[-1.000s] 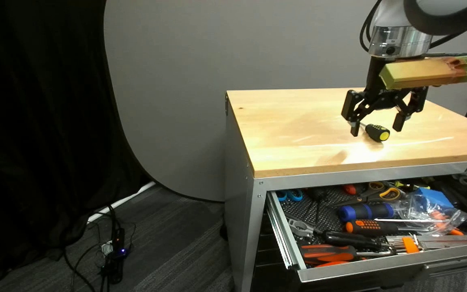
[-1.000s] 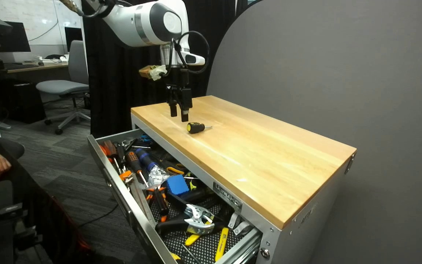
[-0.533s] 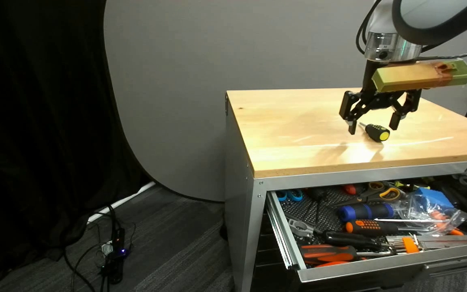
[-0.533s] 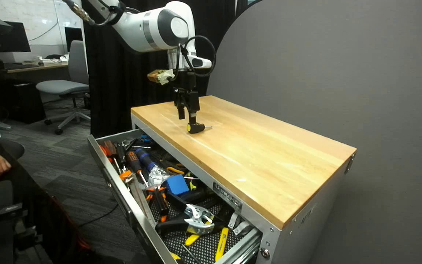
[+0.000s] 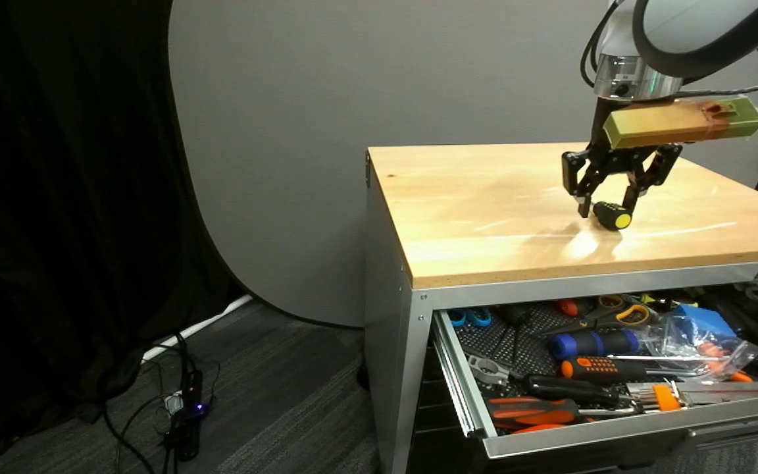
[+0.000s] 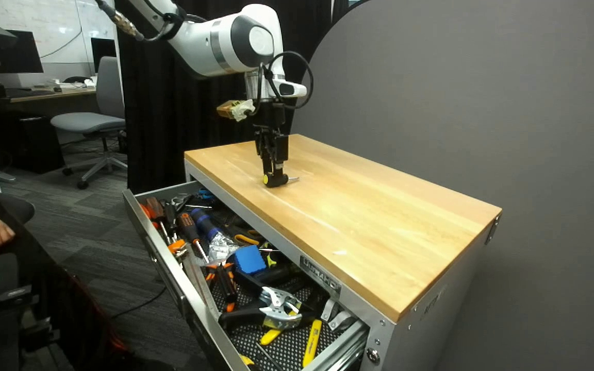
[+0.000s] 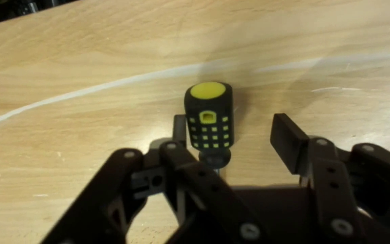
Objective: Place the black and yellow screwdriver inside the topmost drawer then close the drawer
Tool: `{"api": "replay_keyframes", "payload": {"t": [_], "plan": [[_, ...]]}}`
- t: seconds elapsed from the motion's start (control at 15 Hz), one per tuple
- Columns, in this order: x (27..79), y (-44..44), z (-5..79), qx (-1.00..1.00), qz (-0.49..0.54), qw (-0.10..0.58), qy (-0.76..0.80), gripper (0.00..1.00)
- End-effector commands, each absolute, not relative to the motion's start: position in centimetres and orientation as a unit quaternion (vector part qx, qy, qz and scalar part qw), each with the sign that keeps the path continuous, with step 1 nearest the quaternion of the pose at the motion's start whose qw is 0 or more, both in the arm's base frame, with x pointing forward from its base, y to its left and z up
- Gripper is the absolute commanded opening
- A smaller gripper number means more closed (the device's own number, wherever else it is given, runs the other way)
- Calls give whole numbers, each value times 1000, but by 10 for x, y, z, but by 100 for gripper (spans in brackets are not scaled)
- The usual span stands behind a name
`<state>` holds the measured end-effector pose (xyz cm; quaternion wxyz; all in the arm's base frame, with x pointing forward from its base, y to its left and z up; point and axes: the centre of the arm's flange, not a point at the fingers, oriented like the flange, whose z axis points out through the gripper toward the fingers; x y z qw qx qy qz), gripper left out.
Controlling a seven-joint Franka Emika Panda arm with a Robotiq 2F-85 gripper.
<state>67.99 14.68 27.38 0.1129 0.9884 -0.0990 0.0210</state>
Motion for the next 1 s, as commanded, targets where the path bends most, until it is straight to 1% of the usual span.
{"api": "replay_keyframes", "payload": {"t": [0.0,0.07,0.2,0.33,0.47,0.93], "plan": [[692,150,278,986,29,126,-108,35],[692,149,278,986,30,125,-110,26],[690,147,278,986,26,119,-112,12],[680,149,282,987,24,116,-111,16],[662,143,289,987,21,115,-110,14],[556,112,294,986,-26,123,-112,13]]}}
